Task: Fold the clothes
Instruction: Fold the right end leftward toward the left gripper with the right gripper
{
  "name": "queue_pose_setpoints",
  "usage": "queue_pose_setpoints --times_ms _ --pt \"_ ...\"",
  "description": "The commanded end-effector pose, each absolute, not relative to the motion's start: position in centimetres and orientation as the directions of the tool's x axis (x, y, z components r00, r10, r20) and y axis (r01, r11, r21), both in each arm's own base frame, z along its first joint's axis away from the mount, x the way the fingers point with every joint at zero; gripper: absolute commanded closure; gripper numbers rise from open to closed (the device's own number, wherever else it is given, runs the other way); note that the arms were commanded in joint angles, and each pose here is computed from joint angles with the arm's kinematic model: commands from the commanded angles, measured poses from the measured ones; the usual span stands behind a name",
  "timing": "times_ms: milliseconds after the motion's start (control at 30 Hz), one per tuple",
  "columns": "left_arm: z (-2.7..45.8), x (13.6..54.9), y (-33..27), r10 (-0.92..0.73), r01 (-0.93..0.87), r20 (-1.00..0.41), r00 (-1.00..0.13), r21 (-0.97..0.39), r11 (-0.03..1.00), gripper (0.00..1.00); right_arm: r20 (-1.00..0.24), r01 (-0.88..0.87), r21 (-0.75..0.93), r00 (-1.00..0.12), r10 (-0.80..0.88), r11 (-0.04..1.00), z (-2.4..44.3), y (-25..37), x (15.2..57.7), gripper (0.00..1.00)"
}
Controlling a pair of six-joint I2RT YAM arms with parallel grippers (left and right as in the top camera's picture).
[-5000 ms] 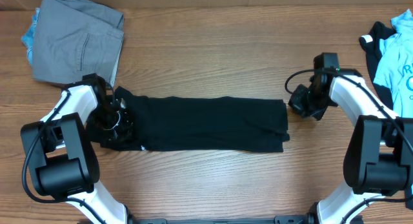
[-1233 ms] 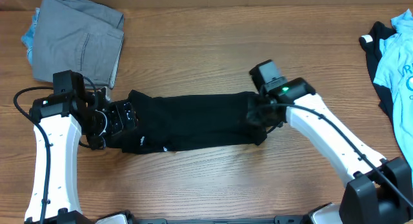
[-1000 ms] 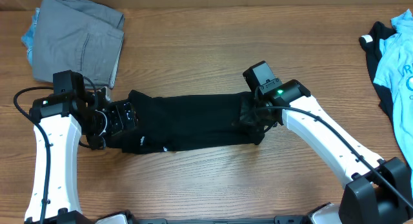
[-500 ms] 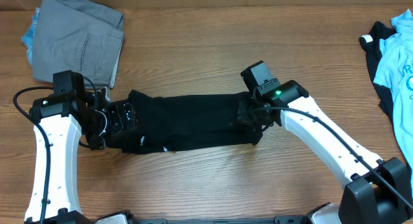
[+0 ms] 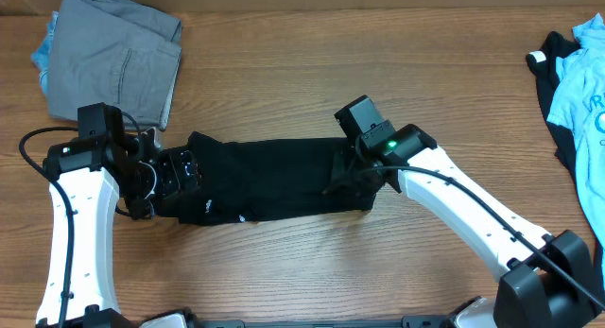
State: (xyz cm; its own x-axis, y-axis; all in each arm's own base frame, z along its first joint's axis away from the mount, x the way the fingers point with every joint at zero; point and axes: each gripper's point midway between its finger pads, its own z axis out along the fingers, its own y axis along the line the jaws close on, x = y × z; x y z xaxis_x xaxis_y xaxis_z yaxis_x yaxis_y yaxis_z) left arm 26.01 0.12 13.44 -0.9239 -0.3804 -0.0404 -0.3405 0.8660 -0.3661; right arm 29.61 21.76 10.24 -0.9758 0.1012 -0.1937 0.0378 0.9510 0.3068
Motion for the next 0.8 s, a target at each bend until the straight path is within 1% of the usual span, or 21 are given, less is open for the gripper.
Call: queue_pose_setpoints --times_ms 0,267,300,333,367,433,500,533,600,700,767 --pt "13.7 26.1 0.4 -0.377 -0.333 -0.057 -0.924 -0.361 0.871 0.0 -0.223 -0.02 0.344 -0.973 0.061 0.939 11.2 23.9 29.6 0.96" --pt "13.7 26.1 0.4 -0.377 -0.333 -0.056 -0.925 -0.361 0.871 0.0 -0.24 -0.078 0.359 -0.971 0.011 0.93 11.4 26.3 28.3 0.96" --pt "13.7 26.1 0.4 -0.377 -0.333 -0.056 -0.925 -0.361 0.871 0.0 -0.242 -0.082 0.36 -0.97 0.009 0.929 11.4 26.4 28.3 0.94" --pt "13.7 26.1 0.4 -0.377 -0.333 -0.056 -0.925 -0.361 0.871 0.0 -0.241 -0.082 0.36 -0.971 0.007 0.929 11.4 26.5 28.3 0.9" --pt "13.7 26.1 0.4 -0.377 -0.333 -0.056 -0.925 -0.361 0.871 0.0 -0.237 -0.083 0.36 -0.971 0.005 0.929 11.3 26.5 28.2 0.8" --pt "13.7 26.1 0.4 -0.377 -0.333 -0.056 -0.925 -0.361 0.871 0.0 -0.228 -0.085 0.367 -0.974 0.001 0.926 11.1 26.7 28.1 0.53" --pt "13.7 26.1 0.4 -0.377 -0.333 -0.057 -0.925 -0.361 0.871 0.0 -0.221 -0.086 0.375 -0.975 -0.001 0.923 11.0 26.9 28.1 0.34" --pt "13.7 26.1 0.4 -0.377 -0.333 -0.057 -0.925 -0.361 0.871 0.0 -0.22 -0.087 0.378 -0.976 -0.002 0.922 10.9 27.0 28.1 0.27" --pt "13.7 26.1 0.4 -0.377 -0.333 -0.057 -0.925 -0.361 0.871 0.0 -0.224 -0.092 0.389 -0.975 -0.002 0.917 11.1 27.3 28.2 0.23" --pt "13.7 26.1 0.4 -0.377 -0.333 -0.057 -0.925 -0.362 0.871 0.0 -0.24 -0.103 0.396 -0.971 -0.005 0.912 11.3 27.5 28.5 0.21" --pt "13.7 26.1 0.4 -0.377 -0.333 -0.057 -0.925 -0.361 0.871 0.0 -0.252 -0.103 0.39 -0.968 -0.002 0.915 11.3 27.3 28.8 0.18"
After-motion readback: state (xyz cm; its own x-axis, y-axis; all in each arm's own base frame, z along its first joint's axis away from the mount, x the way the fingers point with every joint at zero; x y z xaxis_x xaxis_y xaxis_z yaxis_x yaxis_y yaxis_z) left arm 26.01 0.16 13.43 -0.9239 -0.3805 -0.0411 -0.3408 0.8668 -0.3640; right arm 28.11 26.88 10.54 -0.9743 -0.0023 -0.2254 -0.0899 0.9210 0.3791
